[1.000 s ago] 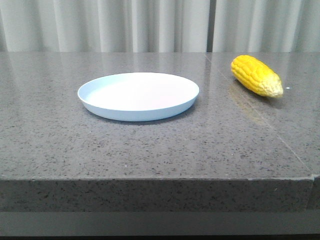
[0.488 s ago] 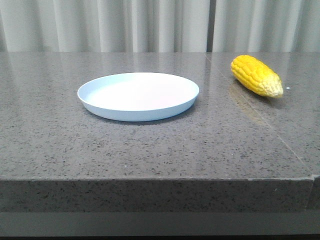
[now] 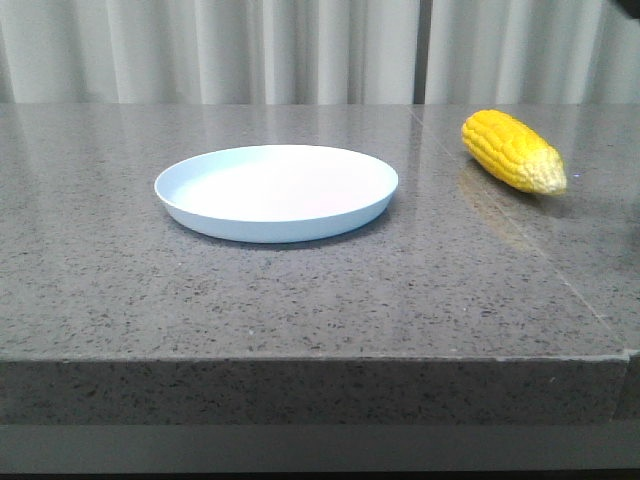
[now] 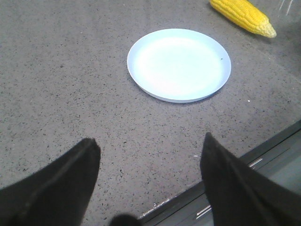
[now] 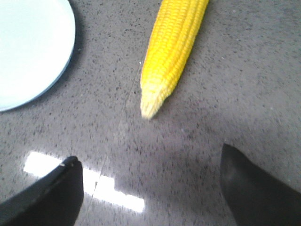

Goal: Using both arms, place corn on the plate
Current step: 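Lower the right gripper over the corn cob and close on it, then lift the corn cob with the right gripper and carry it over the plate, then lower the corn onto the plate and open the right gripper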

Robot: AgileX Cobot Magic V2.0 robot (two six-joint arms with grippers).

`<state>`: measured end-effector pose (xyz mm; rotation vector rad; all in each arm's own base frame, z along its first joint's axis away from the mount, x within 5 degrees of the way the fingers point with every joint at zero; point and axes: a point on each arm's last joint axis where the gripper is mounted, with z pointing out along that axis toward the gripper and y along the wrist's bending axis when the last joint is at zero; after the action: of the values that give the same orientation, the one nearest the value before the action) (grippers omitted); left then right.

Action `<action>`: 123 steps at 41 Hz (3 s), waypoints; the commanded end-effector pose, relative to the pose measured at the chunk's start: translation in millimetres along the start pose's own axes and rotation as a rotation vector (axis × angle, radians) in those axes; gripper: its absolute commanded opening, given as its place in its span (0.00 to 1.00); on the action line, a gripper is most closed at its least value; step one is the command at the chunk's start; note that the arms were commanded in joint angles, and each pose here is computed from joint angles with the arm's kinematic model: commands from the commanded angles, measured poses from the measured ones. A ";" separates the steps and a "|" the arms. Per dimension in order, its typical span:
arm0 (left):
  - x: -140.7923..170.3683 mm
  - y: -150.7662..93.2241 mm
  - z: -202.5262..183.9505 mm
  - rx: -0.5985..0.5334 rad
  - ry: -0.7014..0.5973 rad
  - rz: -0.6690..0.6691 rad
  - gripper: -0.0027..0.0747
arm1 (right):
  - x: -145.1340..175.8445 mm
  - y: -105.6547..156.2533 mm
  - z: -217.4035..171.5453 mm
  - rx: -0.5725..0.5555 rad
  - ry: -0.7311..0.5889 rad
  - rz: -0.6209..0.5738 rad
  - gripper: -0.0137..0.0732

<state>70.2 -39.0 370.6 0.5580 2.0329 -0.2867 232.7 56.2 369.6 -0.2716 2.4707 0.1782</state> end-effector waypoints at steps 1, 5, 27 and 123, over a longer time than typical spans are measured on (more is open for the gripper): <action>-12.4 -1.0 -4.1 0.013 -0.090 -0.010 0.63 | -27.2 -0.4 9.5 0.006 -0.007 -0.005 0.86; -12.4 -1.0 -4.1 0.013 -0.090 -0.010 0.63 | -46.2 -1.8 30.9 0.010 0.060 0.006 0.86; -12.4 -1.0 -4.1 0.013 -0.090 -0.010 0.63 | -106.8 -17.7 124.7 0.124 0.163 0.144 0.86; -12.4 -1.0 -4.1 0.013 -0.090 -0.010 0.63 | -123.9 141.6 74.5 -0.230 0.062 -0.151 0.91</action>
<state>70.2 -39.0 370.6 0.5554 2.0338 -0.2882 359.5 242.9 344.4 -0.5105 2.6590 0.3792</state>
